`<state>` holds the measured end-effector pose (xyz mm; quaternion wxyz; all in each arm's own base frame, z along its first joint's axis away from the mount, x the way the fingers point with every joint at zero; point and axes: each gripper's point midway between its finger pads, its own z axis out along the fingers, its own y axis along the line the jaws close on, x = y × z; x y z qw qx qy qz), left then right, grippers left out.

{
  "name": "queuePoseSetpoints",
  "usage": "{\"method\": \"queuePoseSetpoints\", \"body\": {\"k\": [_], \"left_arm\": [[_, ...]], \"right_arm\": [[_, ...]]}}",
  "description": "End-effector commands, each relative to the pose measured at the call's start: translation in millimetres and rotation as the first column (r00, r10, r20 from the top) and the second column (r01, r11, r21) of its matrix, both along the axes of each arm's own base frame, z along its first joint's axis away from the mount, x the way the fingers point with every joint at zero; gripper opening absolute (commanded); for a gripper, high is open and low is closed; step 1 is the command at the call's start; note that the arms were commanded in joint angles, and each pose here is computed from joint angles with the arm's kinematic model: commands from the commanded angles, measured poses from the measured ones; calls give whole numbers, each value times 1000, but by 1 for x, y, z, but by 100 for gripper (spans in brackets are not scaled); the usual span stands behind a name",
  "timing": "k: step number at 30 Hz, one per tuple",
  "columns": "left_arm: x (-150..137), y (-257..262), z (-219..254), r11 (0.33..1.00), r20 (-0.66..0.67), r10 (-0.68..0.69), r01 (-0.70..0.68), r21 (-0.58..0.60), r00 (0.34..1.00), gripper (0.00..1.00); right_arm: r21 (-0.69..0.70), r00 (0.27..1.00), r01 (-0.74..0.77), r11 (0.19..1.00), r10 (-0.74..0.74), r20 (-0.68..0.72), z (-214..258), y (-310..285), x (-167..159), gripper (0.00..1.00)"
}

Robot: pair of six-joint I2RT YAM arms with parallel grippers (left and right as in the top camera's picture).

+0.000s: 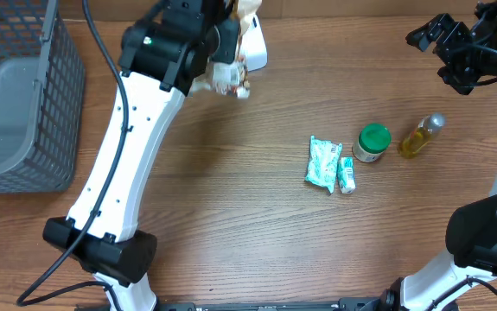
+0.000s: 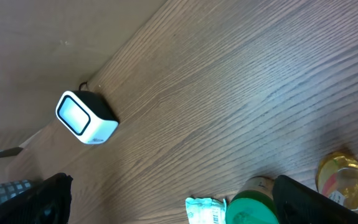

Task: Scan the item barcode
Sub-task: 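Raise the brown bag toward the white scanner with the left gripper, then hold the brown bag's barcode in front of the scanner window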

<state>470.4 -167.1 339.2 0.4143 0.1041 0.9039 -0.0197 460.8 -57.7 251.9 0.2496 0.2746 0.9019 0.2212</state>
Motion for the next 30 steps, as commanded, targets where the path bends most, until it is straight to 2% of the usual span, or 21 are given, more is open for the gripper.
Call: {"method": "queuePoseSetpoints", "body": {"k": [1,5,10,14,19,21,25,27,30], "left_arm": [[6,-6,19,993,79,-103,98,66,992,4],[26,-7,23,992,147,-95,80,100,985,4],[56,8,14,979,215,38,-80,189,976,4],[77,10,6,933,299,118,-209,294,947,4],[101,-8,-5,815,438,161,-369,446,884,4],[110,-18,-15,771,468,147,-397,497,871,4],[127,-38,-38,638,505,85,-436,635,859,4],[135,-49,-51,605,521,53,-443,662,852,4],[146,-59,-72,591,551,34,-462,661,834,4]], "right_arm": [[-19,999,-1,1000,1,36,14,-1,1,100],[-19,999,-1,1000,1,36,14,-1,1,100],[-19,999,-1,1000,1,36,14,-1,1,100],[-19,999,0,1000,1,36,14,-1,1,100],[-19,999,-1,1000,1,36,14,-1,1,100],[-19,999,-1,1000,1,36,14,-1,1,100],[-19,999,0,1000,1,36,14,-1,1,100],[-19,999,-1,1000,1,36,14,-1,1,100],[-19,999,0,1000,1,36,14,-1,1,100]]}}
